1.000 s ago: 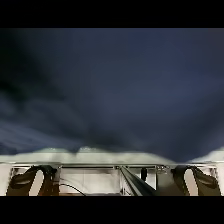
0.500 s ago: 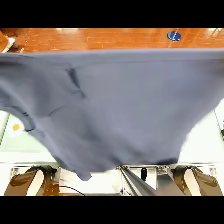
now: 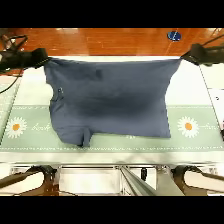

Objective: Fold the shirts.

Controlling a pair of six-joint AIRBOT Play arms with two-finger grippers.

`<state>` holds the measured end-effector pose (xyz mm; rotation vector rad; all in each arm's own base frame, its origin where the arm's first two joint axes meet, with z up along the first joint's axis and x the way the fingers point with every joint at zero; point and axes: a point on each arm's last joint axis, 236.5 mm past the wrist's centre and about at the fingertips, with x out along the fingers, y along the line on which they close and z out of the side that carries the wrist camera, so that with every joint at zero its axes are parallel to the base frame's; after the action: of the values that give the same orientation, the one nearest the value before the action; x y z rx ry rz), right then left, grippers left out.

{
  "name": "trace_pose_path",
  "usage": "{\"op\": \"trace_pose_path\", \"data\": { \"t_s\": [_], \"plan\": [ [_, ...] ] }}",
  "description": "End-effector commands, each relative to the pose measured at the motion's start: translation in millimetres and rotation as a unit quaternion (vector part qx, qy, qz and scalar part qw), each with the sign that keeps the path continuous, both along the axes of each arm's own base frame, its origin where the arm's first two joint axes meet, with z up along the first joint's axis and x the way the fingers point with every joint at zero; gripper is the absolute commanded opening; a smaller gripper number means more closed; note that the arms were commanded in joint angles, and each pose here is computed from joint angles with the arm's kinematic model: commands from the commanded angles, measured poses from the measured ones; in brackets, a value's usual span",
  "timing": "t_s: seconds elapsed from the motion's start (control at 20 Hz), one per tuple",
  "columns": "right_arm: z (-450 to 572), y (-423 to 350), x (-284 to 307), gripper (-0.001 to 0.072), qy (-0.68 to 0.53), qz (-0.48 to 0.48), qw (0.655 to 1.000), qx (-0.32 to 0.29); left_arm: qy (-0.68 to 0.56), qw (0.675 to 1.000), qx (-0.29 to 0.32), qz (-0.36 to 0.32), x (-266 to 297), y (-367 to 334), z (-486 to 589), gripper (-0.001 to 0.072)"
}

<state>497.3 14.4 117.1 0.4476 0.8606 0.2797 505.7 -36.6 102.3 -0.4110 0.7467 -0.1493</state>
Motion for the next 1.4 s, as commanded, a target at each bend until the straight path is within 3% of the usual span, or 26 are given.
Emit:
{"op": "trace_pose_path", "data": {
  "t_s": [0.0,0.3,0.55,0.65,0.8,1.05,1.1,1.15,1.2,1.35],
  "plan": [
    [-62.5,-9.7,58.5,0.0027,0.042,-0.022,0.999,0.024,0.036,0.999,-0.029,0.023,45.9,-3.5,-49.4,0.0016],
    [-110.0,-3.1,56.1,0.0027,0.110,-0.003,0.993,0.044,0.109,0.993,-0.047,0.019,39.2,-10.0,-96.6,0.0016],
    [-79.5,-20.1,34.7,0.0027,0.112,0.006,0.993,0.047,0.155,0.986,-0.025,-0.062,11.9,-12.8,-80.5,0.0016],
    [-87.8,-11.4,-0.3,0.0027,0.165,0.064,0.984,0.035,0.205,0.971,0.001,-0.124,-18.6,-17.3,-95.4,0.0016],
    [-124.4,-1.6,-43.8,0.0027,0.252,0.103,0.962,0.016,0.314,0.934,0.054,-0.159,-64.0,-1.5,-135.0,0.0016],
    [-181.3,4.8,-68.2,0.0043,0.307,0.070,0.949,0.023,0.380,0.908,0.046,-0.169,-84.8,-10.2,-174.6,0.0021],
    [-182.0,4.1,-67.5,0.0216,0.312,0.058,0.948,0.026,0.385,0.910,0.038,-0.149,-83.4,-9.7,-174.3,0.0147],
    [-177.8,6.0,-68.7,0.0423,0.313,0.058,0.947,0.033,0.391,0.908,0.035,-0.147,-86.6,-9.9,-171.6,0.0463],
    [-170.3,4.5,-73.0,0.0404,0.316,0.064,0.946,0.033,0.392,0.906,0.047,-0.151,-89.4,-4.5,-168.6,0.0508],
    [-132.8,-19.7,-78.8,0.0404,0.287,0.046,0.957,0.005,0.397,0.901,0.097,-0.141,-104.4,23.0,-143.9,0.0508]
  ]
}}
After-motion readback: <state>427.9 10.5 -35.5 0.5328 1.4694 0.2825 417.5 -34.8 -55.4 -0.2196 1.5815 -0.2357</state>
